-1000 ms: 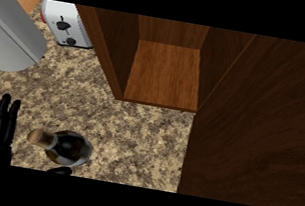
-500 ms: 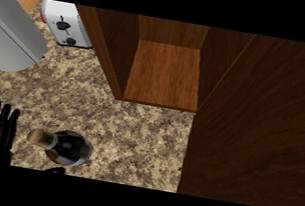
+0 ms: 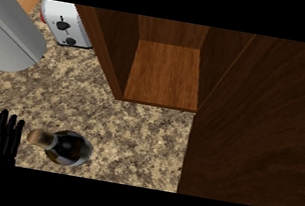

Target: Pick up the wine, place it into the cabinet and close the cabinet

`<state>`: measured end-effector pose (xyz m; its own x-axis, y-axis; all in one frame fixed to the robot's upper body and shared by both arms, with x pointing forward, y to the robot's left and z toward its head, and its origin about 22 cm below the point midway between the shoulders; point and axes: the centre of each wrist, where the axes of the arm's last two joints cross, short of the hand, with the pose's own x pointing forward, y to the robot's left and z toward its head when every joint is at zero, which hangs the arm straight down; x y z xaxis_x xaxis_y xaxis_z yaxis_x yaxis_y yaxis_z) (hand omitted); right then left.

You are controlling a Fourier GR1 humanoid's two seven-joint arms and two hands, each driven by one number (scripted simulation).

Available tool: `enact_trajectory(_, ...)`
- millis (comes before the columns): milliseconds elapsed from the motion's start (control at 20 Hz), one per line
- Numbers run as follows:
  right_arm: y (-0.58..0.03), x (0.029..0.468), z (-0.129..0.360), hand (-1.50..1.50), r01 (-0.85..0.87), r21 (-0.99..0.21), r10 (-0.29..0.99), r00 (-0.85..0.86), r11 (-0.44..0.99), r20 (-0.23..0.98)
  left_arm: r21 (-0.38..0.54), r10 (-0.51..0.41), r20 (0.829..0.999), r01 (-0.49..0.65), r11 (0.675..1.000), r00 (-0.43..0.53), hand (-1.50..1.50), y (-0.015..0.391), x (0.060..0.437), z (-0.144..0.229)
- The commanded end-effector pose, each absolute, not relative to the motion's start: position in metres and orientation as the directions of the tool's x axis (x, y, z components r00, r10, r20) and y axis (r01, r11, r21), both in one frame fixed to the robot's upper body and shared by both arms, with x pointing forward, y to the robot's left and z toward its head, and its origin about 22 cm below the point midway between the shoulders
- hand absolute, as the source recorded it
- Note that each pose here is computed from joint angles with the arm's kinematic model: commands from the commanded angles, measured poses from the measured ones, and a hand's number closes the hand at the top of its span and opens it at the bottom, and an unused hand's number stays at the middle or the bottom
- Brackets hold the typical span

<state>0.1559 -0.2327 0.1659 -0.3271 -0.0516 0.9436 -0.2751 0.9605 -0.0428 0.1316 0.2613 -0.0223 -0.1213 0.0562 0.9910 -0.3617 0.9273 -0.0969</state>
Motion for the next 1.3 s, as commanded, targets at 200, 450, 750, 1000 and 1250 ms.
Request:
enact_trajectory(200,-0.222,0.152,0.180,-1.50,-0.280,-0.033,-0.066,-0.336,0.959,0.939,-0.102,0.073,0.993,-0.352,0.930,-0.097,-1.50,0.254,0.133,-0.071)
enact_trajectory(450,-0.232,0.149,0.178,-1.50,-0.279,-0.045,-0.052,-0.331,0.959,0.942,-0.117,0.098,0.993,-0.349,0.930,-0.071,-1.50,0.266,0.152,-0.077)
enact_trajectory(750,-0.238,0.136,0.171,-1.50,-0.270,-0.053,-0.047,-0.351,0.961,0.935,-0.136,0.122,0.991,-0.334,0.933,-0.061,-1.50,0.266,0.147,-0.096)
enact_trajectory(1000,-0.221,0.163,0.162,-1.50,-0.264,-0.054,-0.045,-0.355,0.963,0.934,-0.149,0.132,0.989,-0.336,0.930,-0.074,-1.50,0.278,0.141,-0.125)
enact_trajectory(1250,-0.218,0.149,0.164,-1.50,-0.247,-0.072,-0.024,-0.365,0.966,0.931,-0.136,0.123,0.991,-0.326,0.936,-0.058,-1.50,0.256,0.135,-0.150)
